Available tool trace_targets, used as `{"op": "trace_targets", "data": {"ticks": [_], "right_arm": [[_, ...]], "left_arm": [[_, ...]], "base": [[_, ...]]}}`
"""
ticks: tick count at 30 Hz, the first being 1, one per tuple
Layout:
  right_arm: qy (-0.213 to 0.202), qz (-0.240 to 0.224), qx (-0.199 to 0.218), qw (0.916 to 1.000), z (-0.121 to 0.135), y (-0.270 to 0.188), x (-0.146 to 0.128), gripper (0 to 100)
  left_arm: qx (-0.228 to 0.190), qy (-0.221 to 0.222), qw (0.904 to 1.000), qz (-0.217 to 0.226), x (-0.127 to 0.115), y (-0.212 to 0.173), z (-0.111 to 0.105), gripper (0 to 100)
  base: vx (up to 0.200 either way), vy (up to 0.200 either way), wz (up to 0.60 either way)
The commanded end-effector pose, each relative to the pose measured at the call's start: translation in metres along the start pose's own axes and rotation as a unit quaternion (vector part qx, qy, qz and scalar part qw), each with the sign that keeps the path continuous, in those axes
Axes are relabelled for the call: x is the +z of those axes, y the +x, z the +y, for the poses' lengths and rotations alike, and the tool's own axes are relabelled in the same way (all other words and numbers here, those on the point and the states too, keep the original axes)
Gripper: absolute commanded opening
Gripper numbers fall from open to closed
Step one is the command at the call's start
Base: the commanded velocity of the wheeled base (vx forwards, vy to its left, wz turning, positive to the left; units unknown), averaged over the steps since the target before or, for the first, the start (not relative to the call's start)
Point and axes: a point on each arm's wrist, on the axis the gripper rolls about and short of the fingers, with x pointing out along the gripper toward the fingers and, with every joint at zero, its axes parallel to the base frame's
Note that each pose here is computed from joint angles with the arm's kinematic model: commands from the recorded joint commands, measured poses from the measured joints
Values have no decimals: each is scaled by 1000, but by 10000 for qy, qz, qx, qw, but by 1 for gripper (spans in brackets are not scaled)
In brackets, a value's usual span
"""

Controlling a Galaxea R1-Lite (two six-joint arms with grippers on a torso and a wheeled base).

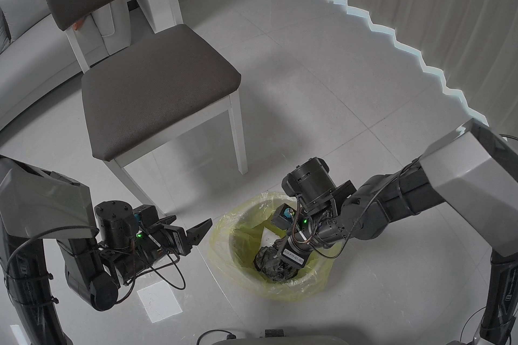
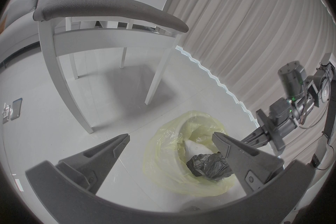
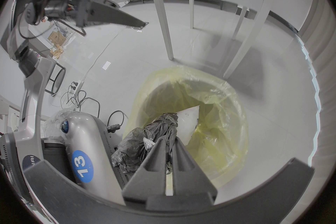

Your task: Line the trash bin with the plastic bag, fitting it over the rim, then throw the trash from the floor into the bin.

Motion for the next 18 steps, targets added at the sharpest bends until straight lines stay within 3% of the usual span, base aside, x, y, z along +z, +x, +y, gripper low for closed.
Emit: {"op": "trace_targets", "data": {"ticks": [1,17,18], "right_arm": [[103,307,68,9995,-5,32,-14,0],[339,170,-216,9990,-37,80,-26,0],[338,179,-217,9990,-37,80,-27,100]], "left_arm": [[13,-12,10000,-57,0,0,2,100],[37,-125,9999,6,-3,3,4,100],[28,-122,9999,1,-3,3,3,100]], "base": [[0,0,0],[0,0,0],[0,0,0]]}}
